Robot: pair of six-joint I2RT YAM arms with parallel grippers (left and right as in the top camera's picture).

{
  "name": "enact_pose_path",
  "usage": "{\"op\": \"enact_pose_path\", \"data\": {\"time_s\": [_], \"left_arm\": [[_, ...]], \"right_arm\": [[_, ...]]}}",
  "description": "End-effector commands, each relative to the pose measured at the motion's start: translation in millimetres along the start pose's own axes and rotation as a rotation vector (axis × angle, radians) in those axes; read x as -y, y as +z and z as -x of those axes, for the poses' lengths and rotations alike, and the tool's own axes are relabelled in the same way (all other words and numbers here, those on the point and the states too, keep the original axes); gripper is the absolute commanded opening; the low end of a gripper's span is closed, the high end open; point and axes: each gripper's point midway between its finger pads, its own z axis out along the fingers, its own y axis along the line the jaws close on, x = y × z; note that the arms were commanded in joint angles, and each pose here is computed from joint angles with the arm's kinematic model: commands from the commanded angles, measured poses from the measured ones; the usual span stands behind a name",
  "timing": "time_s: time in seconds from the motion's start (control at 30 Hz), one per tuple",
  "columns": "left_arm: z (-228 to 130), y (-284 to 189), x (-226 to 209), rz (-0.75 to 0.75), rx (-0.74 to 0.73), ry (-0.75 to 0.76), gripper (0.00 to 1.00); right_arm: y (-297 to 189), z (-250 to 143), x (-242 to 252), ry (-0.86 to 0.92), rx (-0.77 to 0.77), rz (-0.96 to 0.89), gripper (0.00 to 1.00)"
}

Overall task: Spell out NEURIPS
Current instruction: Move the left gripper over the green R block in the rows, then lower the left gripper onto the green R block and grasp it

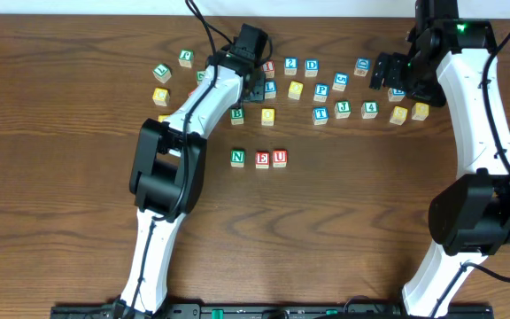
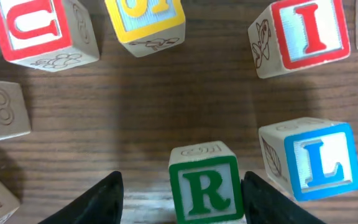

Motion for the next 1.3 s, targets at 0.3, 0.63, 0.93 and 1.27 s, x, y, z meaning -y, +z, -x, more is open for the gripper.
{"op": "enact_pose_path", "data": {"time_s": [0.3,0.63,0.93,1.27], "left_arm": [[8,3,3,0.006,0.035,0.0,0.48],[-2,6,9,0.007,0.015,0.015,0.48],[-2,6,9,0.007,0.013,0.015,0.36],[-1,4,9,0.008,0.012,0.016,0.36]], "right_arm": [[-6,3,1,0.007,0.016,-0.004,0.99],[-6,3,1,0.007,0.016,-0.004,0.99],[-6,3,1,0.007,0.016,-0.004,0.99],[-6,3,1,0.007,0.016,-0.004,0.99]]}}
